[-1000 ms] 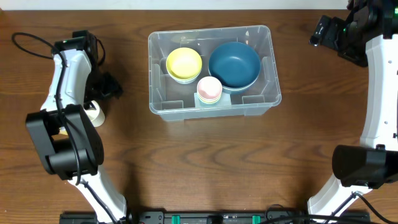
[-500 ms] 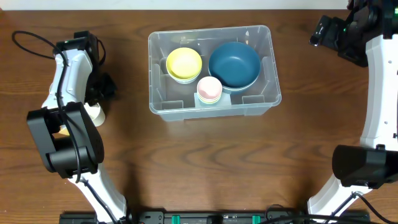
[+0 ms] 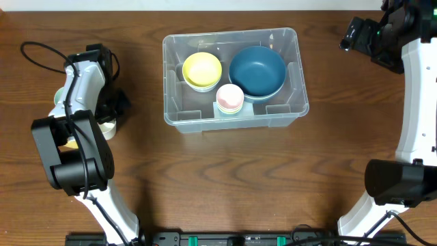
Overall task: Pack container
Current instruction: 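Move the left gripper to the white cup and grasp it, then carry the white cup into the bin and release it onto the pink cup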
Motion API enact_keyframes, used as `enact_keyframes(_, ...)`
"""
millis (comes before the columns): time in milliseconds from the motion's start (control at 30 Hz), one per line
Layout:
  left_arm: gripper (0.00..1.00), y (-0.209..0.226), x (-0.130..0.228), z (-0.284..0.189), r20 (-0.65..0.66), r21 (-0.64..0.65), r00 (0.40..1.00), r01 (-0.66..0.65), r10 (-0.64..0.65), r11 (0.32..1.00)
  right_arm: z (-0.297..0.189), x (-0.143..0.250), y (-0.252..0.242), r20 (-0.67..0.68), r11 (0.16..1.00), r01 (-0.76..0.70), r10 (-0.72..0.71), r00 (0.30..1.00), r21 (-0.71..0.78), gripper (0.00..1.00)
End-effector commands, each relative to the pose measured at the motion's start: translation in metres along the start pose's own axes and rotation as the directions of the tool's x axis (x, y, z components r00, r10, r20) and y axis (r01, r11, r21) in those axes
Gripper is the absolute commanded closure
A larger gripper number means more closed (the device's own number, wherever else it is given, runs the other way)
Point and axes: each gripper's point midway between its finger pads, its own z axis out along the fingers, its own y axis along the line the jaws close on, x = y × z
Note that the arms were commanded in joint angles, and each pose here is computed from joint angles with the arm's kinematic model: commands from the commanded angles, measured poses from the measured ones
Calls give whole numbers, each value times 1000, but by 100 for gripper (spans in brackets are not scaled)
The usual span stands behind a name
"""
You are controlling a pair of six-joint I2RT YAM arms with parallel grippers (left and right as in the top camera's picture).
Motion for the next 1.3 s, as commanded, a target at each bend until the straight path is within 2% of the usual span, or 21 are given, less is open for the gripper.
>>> enact_keyframes(0,94,3,0,2,-4,-16,1000,-3,3,1000,-11,0,0,22,1000,-14,14,1000,-10,1)
enact_keyframes(133,94,-17,3,-11,-37,103,999,-2,6,995,-11,0,-1,22,1000,-14,14,1000,-9,1)
enact_keyframes(267,94,-43,5,-49,-50,266,998,-17,31,964,-11,0,-1,22,1000,-14,14,1000,-9,1)
enact_keyframes(333,94,-52,6,-74,-23,309,998,-44,53,950,-11,0,0,22,1000,-14,14,1000,-10,1)
enact_keyframes(467,94,-68,18,-128,107,338,981,-190,163,922,-11,0,-1,22,1000,-14,14,1000,-9,1)
enact_keyframes(600,94,-95,43,-180,272,353,921,-364,278,862,-11,0,-1,22,1000,-14,14,1000,-9,1)
enact_keyframes(767,94,-132,82,-226,456,309,800,-554,390,773,-11,0,-1,22,1000,-14,14,1000,-9,1)
enact_keyframes(867,94,-152,103,-231,496,249,737,-627,458,738,-11,0,-1,22,1000,-14,14,1000,-9,1)
enact_keyframes(1000,94,-174,127,-218,479,204,681,-701,554,684,-11,0,0,22,1000,-14,14,1000,-10,1)
enact_keyframes(1100,94,-186,135,-202,438,193,674,-717,595,670,-11,0,-1,22,1000,-14,14,1000,-9,1)
enact_keyframes(1267,94,-195,130,-173,354,200,730,-669,584,716,-11,0,-1,22,1000,-14,14,1000,-9,1)
